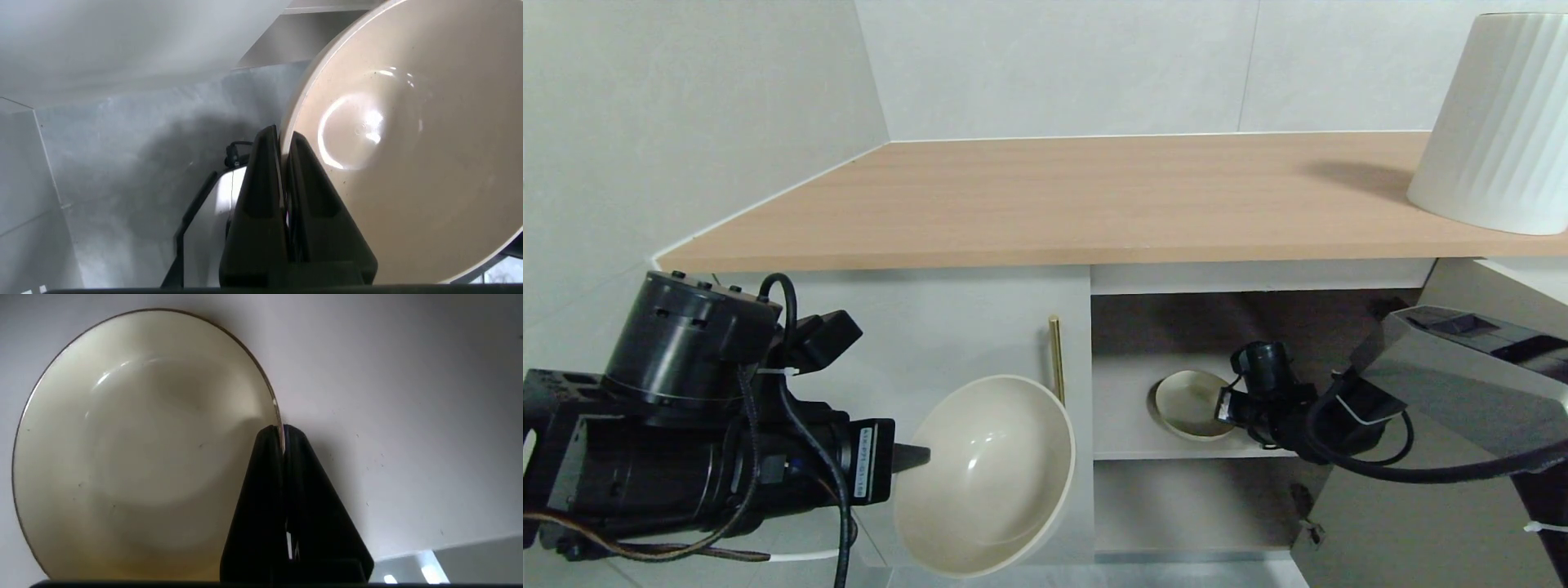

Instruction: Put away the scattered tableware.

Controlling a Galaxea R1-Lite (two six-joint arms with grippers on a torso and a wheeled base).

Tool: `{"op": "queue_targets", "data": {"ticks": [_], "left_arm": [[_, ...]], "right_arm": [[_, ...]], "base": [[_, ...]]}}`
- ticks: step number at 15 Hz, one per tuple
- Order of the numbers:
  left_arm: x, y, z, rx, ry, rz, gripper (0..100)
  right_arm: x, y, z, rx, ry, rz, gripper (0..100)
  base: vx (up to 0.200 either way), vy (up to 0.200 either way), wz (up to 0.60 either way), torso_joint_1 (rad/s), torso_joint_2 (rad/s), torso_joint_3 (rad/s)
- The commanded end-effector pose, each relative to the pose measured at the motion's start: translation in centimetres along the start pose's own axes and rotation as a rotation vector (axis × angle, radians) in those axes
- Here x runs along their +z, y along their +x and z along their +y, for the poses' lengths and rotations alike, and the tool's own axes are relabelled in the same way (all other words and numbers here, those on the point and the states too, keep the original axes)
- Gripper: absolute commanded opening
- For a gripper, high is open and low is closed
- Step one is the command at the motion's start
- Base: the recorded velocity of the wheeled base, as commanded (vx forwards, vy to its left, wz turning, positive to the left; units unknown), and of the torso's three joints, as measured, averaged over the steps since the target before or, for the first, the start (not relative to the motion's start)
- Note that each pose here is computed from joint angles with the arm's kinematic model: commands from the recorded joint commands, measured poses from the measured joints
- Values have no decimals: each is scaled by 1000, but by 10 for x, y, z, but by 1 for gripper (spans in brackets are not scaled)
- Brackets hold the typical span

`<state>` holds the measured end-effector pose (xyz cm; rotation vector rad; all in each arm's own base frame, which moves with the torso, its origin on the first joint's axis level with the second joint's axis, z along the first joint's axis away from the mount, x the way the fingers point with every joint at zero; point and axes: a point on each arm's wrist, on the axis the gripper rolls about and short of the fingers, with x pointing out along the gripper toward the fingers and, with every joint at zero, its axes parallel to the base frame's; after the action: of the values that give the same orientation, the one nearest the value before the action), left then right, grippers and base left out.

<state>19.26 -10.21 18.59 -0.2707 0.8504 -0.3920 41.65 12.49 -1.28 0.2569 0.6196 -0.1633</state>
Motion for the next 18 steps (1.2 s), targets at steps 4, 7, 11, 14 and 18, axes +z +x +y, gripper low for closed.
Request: {"op": "queue_targets", "data": {"ticks": [4, 7, 11, 14, 18], "left_arm": [[0, 3, 0, 4, -1, 9, 0], [0, 3, 0, 5, -1, 10, 0], [-4, 11, -2, 3, 5, 45, 0], [-5, 26, 0, 32, -15, 81, 0], [-11, 61, -20, 73, -116, 43, 0]], "right_arm": [[0, 1, 1, 3, -1, -2, 100], [2, -2, 2, 7, 1, -6, 100], [9, -28, 4, 33, -8, -4, 100], [14, -84, 13, 152, -82, 35, 100], [30, -193, 26, 415, -177, 157, 100]], "base": [[0, 0, 0, 0, 0, 0], [0, 0, 0, 0, 0, 0], [0, 0, 0, 0, 0, 0], [0, 0, 0, 0, 0, 0], [0, 0, 0, 0, 0, 0]]}}
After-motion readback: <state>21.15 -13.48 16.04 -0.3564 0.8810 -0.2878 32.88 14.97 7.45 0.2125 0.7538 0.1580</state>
